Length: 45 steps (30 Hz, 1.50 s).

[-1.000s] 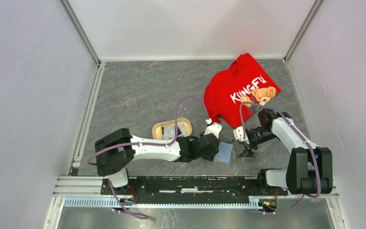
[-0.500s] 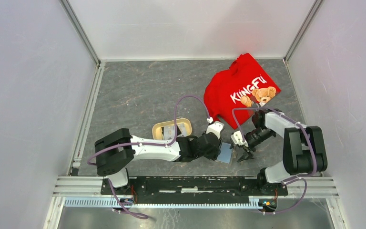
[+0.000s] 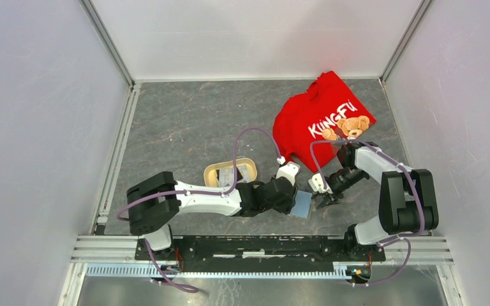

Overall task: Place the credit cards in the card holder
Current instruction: Close the card holder at the center of the board.

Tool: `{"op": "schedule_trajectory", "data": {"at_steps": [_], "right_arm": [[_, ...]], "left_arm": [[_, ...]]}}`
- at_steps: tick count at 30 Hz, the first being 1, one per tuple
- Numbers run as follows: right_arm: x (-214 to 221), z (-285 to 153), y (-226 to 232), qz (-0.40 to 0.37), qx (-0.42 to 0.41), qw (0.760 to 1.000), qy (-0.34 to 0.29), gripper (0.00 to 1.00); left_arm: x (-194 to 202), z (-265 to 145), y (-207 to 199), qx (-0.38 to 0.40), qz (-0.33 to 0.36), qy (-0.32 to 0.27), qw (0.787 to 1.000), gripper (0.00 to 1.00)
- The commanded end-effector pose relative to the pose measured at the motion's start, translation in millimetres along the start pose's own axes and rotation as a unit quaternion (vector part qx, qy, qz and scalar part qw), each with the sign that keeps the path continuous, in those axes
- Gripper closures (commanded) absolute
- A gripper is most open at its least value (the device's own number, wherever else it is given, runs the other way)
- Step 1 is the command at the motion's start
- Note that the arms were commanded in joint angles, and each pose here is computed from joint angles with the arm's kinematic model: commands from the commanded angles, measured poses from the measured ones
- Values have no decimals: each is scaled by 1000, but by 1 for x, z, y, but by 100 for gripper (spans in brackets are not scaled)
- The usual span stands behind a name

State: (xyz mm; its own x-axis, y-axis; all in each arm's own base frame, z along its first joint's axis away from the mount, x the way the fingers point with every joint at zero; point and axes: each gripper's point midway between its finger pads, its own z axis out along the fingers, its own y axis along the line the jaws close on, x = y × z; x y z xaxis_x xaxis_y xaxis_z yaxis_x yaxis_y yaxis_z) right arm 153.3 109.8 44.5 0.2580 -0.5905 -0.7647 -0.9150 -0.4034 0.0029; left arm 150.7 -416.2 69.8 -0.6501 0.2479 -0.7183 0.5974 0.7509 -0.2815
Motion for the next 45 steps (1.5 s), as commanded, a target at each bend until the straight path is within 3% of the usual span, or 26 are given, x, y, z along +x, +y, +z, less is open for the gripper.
{"op": "schedule_trajectory", "data": {"at_steps": [1,7,10,17,21,28,41,45], "right_arm": [[-6,-6,-1,-39,6,999,11,56],[-6,-6,3,-36,6,999,15,71],[-5,-5,5,-40,4,999,17,72],[-12,-6,-11,-59,23,998,-3,40],[-12,0,-12,-52,0,999,-16,39],[-4,11,-1,-37,-30,999,-20,50],[-3,-2,-5,-46,-14,999,22,70],[-2,-3,-3,-47,-15,998,29,82]], "left_arm": [[-26,-8,-17,28,-3,-39,999,54],[-28,-8,-20,33,-4,-39,999,54],[-28,-7,-22,35,-4,-38,999,54],[-27,-6,-22,35,-4,-37,999,54],[-25,-7,-21,36,-8,-37,999,54],[-26,-9,-19,36,-9,-43,998,54],[-24,-6,-23,45,-9,-38,998,54],[-25,-6,-26,51,-10,-39,998,54]]}}
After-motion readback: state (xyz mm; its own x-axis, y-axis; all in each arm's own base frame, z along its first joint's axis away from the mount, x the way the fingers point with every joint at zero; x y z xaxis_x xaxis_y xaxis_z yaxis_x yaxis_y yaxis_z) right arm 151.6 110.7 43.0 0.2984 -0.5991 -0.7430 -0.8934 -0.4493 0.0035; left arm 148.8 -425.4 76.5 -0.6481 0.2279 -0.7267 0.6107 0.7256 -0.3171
